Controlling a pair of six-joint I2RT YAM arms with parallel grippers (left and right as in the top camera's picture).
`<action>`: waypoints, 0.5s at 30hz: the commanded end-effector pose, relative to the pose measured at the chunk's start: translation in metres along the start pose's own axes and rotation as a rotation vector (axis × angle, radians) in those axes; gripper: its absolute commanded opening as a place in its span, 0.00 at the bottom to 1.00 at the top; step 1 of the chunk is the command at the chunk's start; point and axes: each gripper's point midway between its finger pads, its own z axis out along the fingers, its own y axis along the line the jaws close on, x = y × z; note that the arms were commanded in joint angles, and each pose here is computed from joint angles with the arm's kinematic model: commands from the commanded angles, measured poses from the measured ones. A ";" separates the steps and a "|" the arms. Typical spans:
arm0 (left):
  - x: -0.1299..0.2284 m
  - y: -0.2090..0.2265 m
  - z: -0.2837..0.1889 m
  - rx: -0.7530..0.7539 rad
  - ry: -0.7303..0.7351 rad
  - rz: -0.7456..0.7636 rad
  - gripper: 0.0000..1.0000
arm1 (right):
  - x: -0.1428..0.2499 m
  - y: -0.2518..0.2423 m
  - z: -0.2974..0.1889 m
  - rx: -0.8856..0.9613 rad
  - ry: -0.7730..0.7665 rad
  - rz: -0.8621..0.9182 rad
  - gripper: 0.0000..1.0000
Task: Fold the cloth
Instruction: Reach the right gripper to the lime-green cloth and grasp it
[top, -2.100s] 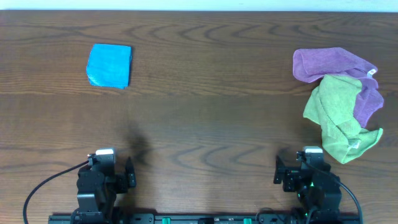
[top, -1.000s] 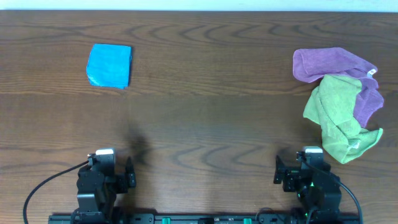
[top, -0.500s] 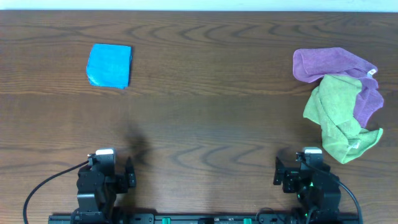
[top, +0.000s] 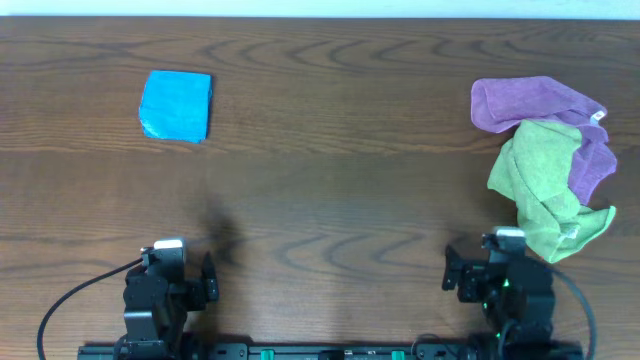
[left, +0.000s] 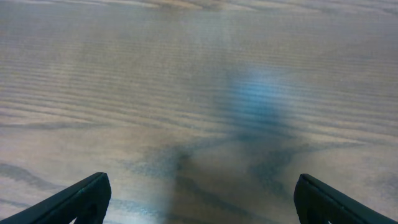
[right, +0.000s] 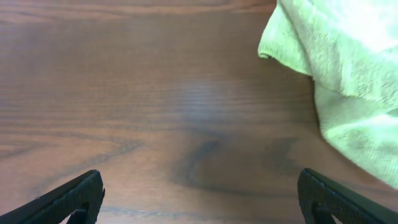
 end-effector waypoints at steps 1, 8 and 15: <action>0.001 0.001 0.001 -0.006 -0.001 0.009 0.95 | -0.031 -0.002 -0.013 0.018 -0.009 0.037 0.99; 0.001 0.001 0.001 -0.006 -0.001 0.009 0.95 | -0.077 -0.010 -0.022 0.083 0.093 0.108 0.99; 0.001 0.001 0.001 -0.006 -0.001 0.009 0.95 | -0.120 -0.023 -0.022 0.174 0.157 0.236 0.99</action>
